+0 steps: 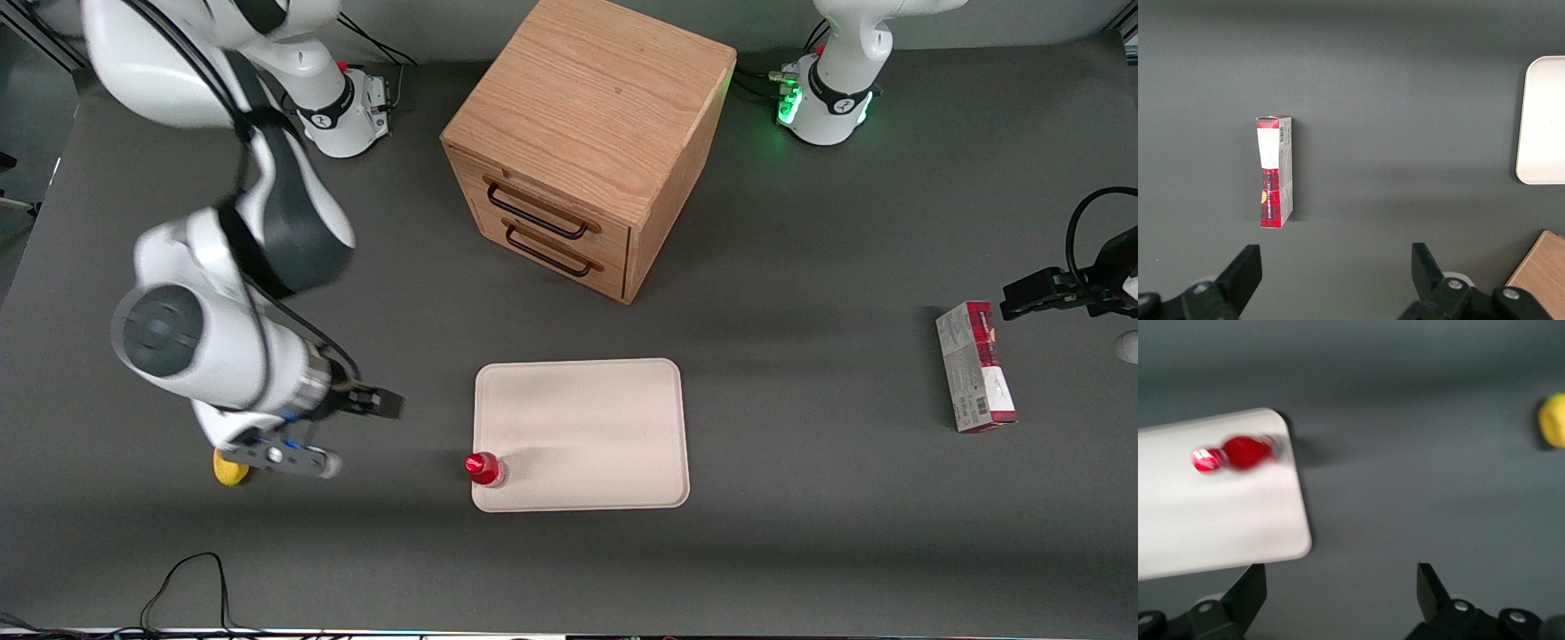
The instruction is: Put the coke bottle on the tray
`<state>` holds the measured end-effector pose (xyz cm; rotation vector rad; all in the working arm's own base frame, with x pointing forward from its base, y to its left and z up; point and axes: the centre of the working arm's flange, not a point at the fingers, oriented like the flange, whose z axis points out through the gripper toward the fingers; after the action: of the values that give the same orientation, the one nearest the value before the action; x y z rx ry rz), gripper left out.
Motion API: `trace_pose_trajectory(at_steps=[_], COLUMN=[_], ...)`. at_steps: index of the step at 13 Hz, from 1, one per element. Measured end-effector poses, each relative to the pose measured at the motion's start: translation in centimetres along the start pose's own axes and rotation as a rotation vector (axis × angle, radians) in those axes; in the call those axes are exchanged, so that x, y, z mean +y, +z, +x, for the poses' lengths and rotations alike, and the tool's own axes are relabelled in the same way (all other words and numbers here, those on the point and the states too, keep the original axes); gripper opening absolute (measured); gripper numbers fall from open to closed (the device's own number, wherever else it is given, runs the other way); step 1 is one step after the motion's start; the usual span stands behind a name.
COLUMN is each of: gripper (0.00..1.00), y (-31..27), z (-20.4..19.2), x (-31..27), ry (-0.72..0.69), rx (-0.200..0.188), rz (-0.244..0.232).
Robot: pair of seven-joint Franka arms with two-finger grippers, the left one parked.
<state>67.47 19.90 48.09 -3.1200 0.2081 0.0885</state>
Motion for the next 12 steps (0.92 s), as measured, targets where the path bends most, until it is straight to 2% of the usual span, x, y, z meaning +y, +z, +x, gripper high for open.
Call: trace_pose_trajectory(at_steps=[2,4,7,9,12], gripper=[1.00,1.00,1.00,1.00,1.00], y=[-1.6,-2.9,-5.7,-7.7,-9.3], z=[-3.4,-7.1,-11.9,-13.7,-14.2], x=[3.8,8.0,14.1,16.5,16.4], ry=[-0.051,-0.099,-0.151,-0.147,-0.152], rx=[-0.031,-0.036,-0.041,-0.041,-0.029], rz=[-0.009,-0.024,-0.020,-0.009,-0.004])
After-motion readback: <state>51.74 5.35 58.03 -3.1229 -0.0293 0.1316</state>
